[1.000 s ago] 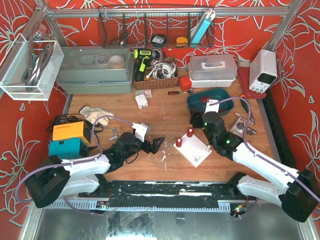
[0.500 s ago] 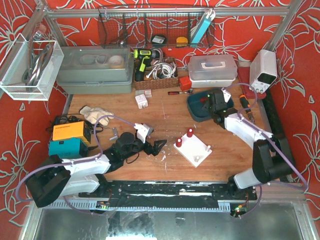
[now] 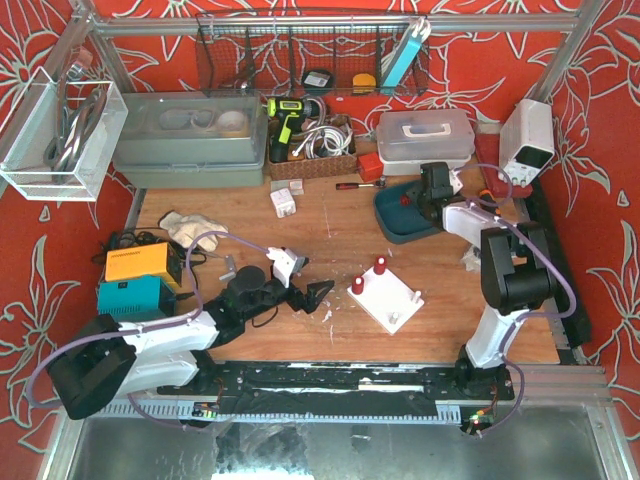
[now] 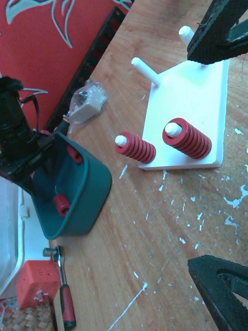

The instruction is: Install the large spring

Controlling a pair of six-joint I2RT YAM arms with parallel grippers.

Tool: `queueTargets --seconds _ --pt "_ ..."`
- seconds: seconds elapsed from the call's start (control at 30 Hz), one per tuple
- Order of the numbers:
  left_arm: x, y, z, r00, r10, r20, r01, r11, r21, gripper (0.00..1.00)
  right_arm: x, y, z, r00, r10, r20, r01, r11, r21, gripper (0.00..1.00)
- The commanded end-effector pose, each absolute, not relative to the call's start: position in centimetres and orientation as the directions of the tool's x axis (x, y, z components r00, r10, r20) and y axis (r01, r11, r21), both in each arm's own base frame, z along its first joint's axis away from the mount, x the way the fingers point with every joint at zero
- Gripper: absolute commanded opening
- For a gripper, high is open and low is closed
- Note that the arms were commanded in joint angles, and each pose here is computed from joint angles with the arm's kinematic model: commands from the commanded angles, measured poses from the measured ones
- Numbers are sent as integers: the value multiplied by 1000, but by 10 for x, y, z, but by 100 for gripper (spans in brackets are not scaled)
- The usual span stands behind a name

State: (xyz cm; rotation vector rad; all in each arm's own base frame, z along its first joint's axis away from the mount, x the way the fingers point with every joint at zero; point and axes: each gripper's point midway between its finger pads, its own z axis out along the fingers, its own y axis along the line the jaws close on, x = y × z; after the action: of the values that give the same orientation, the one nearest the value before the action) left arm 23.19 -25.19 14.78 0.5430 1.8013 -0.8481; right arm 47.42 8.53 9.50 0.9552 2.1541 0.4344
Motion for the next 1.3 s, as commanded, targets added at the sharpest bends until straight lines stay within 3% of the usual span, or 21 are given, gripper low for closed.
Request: queueTargets --seconds 0.0,1.27 --pt "228 -254 157 -336 -37 -941 724 629 -283 100 490 86 91 -416 795 -441 522 606 601 50" --pt "232 -254 155 -346 -36 -938 709 644 -286 100 506 68 6 -385 836 -391 701 540 465 49"
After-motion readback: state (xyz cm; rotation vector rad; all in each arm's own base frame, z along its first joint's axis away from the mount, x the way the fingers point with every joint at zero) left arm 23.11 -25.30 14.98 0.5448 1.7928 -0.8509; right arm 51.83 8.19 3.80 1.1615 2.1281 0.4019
